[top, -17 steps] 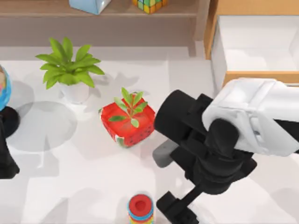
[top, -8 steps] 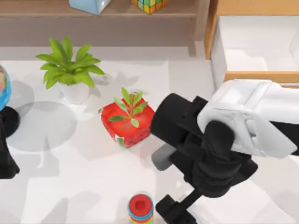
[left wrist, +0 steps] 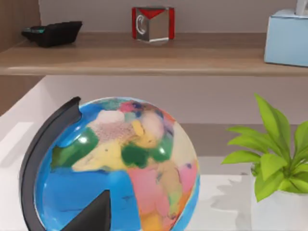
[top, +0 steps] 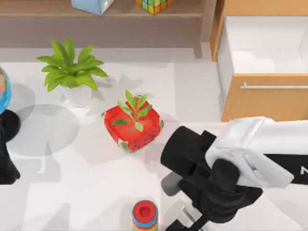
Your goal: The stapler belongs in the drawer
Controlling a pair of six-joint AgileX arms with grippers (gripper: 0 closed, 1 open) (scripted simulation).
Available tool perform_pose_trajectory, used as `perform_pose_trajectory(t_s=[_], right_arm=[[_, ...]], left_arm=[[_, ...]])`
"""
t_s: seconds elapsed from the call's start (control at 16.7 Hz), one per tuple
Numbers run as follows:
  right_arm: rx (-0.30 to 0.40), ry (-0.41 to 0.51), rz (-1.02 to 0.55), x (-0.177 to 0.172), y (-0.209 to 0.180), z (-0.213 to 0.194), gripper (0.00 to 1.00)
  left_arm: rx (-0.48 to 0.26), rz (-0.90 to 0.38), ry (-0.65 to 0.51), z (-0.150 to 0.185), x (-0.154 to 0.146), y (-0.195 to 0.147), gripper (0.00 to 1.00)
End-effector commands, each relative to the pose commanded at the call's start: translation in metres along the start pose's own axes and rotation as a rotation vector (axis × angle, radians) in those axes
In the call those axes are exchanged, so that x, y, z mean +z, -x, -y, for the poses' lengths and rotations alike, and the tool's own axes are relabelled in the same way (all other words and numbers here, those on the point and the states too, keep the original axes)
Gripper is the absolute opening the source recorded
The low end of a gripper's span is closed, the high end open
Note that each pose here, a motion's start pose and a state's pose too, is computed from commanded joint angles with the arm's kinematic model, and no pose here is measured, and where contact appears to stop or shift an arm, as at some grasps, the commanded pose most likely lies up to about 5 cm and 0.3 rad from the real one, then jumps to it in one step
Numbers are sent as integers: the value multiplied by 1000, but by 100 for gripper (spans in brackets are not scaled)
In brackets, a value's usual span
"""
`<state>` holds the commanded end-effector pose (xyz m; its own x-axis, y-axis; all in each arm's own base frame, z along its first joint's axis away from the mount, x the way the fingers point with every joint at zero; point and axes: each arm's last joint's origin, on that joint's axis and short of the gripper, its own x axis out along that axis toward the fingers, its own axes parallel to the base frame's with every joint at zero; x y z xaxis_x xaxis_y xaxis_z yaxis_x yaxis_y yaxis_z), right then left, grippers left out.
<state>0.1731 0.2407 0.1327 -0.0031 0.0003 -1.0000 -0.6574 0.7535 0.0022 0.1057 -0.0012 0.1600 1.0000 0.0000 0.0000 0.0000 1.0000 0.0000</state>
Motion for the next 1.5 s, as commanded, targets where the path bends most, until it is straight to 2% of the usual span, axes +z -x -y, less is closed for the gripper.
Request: perform_pose_trajectory(t_s=[0.54,1.32,1.5], right_arm=[[2,-1,2,11,-14,-3,100],[2,-1,2,11,-14,-3,2],[2,-1,2,11,-14,-3,0]], left_arm=[[0,0,0,0,0,0,100],[0,0,0,0,0,0,100],[0,0,0,0,0,0,100]])
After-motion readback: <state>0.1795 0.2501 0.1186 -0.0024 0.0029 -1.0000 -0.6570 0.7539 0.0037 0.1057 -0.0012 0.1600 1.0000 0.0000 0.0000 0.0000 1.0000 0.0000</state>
